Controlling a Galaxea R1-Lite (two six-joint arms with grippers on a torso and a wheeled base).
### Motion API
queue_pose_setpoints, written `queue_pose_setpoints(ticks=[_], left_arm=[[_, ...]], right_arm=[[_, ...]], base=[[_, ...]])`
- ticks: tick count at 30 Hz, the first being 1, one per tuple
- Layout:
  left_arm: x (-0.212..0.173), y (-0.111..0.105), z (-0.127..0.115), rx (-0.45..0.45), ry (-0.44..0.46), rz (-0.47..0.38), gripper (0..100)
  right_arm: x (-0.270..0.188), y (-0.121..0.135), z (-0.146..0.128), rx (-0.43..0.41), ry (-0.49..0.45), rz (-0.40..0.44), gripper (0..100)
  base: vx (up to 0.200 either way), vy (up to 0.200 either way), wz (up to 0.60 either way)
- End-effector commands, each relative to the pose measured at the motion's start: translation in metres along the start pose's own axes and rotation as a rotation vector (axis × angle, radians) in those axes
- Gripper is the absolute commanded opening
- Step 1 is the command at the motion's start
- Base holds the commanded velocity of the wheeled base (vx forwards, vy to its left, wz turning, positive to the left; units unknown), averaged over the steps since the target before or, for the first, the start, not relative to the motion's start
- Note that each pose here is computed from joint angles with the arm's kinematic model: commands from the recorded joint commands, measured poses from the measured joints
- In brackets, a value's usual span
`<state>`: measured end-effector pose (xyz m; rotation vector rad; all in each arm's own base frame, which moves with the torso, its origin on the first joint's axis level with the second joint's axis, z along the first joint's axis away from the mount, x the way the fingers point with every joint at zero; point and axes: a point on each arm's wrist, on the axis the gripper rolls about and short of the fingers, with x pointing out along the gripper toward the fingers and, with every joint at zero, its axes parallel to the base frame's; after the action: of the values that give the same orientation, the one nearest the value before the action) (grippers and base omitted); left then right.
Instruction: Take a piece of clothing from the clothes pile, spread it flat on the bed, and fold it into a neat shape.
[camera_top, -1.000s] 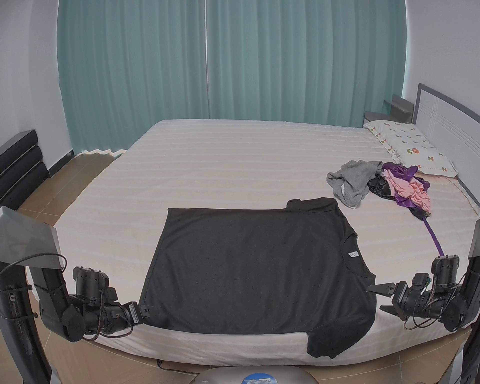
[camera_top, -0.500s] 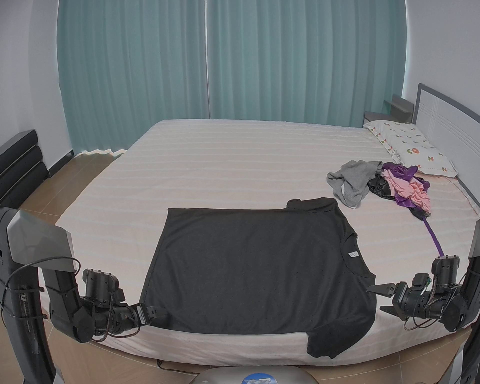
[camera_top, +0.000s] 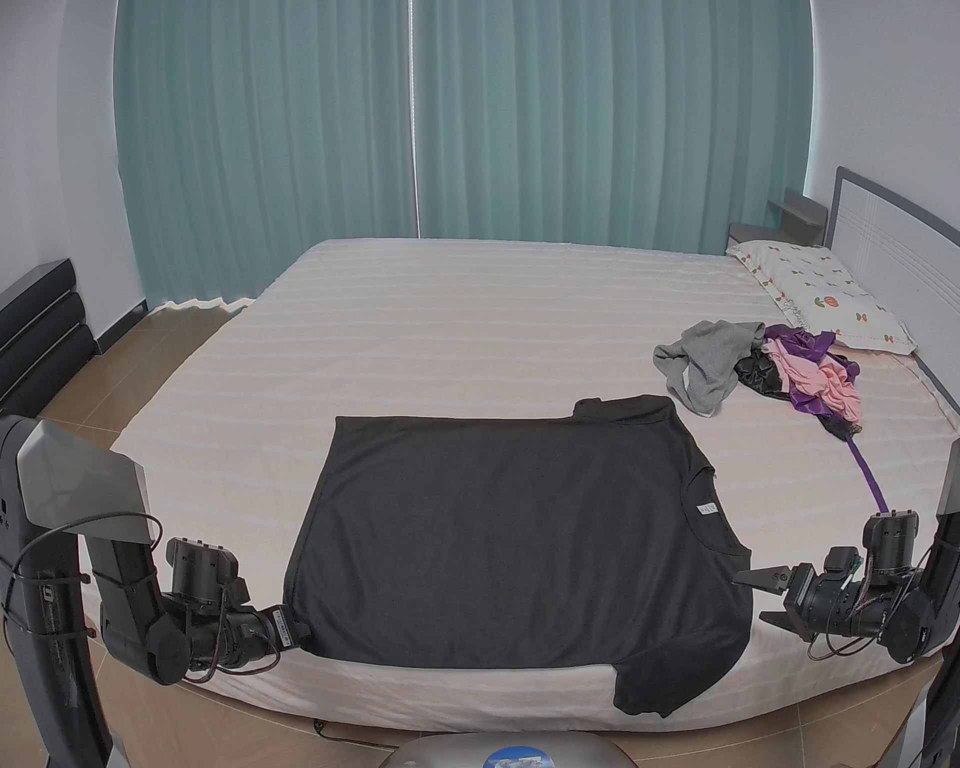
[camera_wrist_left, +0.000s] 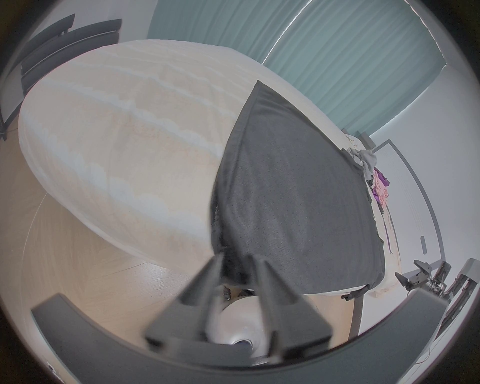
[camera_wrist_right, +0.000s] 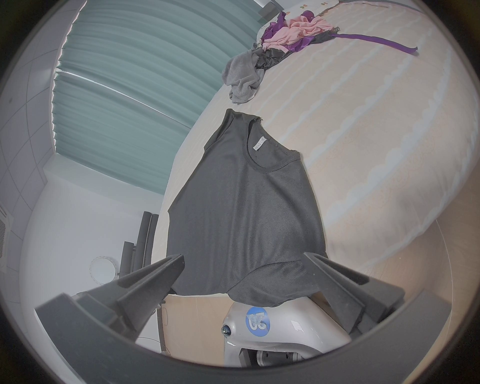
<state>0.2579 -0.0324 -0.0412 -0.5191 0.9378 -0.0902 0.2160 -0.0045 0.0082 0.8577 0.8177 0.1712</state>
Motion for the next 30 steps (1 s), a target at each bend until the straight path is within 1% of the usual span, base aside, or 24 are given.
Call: queue_pose_setpoints(ticks=[1, 11, 18, 21, 25, 26, 30], left_arm=[[-0.003, 0.005, -0.002, -0.017, 0.005, 0.015, 0], [-0.011, 0.008, -0.003, -0.028, -0.003, 0.036, 0], [-0.022, 0.009, -0.010, -0.039, 0.011, 0.051, 0], [-0.025, 0.009, -0.008, -0.056, -0.010, 0.049, 0], [-0.029, 0.007, -0.003, -0.096, -0.039, 0.035, 0], [-0.030, 0.006, -0.002, -0.108, -0.044, 0.032, 0], [-0.030, 0.007, -0.003, -0.119, -0.041, 0.034, 0]], right_arm=[[0.000, -0.001, 0.000, 0.002, 0.003, -0.002, 100], [0.002, -0.002, 0.001, -0.002, -0.006, -0.012, 100], [0.006, -0.007, 0.002, 0.005, -0.003, -0.031, 100], [0.011, -0.010, 0.003, -0.003, -0.011, -0.034, 100], [0.016, -0.015, 0.005, -0.011, -0.039, -0.073, 100], [0.019, -0.018, 0.005, -0.009, -0.041, -0.099, 100], [0.027, -0.024, 0.003, -0.012, -0.030, -0.126, 100]], base=[[0.000, 0.000, 0.00], [0.000, 0.000, 0.00], [0.000, 0.000, 0.00], [0.000, 0.000, 0.00], [0.000, 0.000, 0.00], [0.000, 0.000, 0.00], [0.000, 0.000, 0.00]])
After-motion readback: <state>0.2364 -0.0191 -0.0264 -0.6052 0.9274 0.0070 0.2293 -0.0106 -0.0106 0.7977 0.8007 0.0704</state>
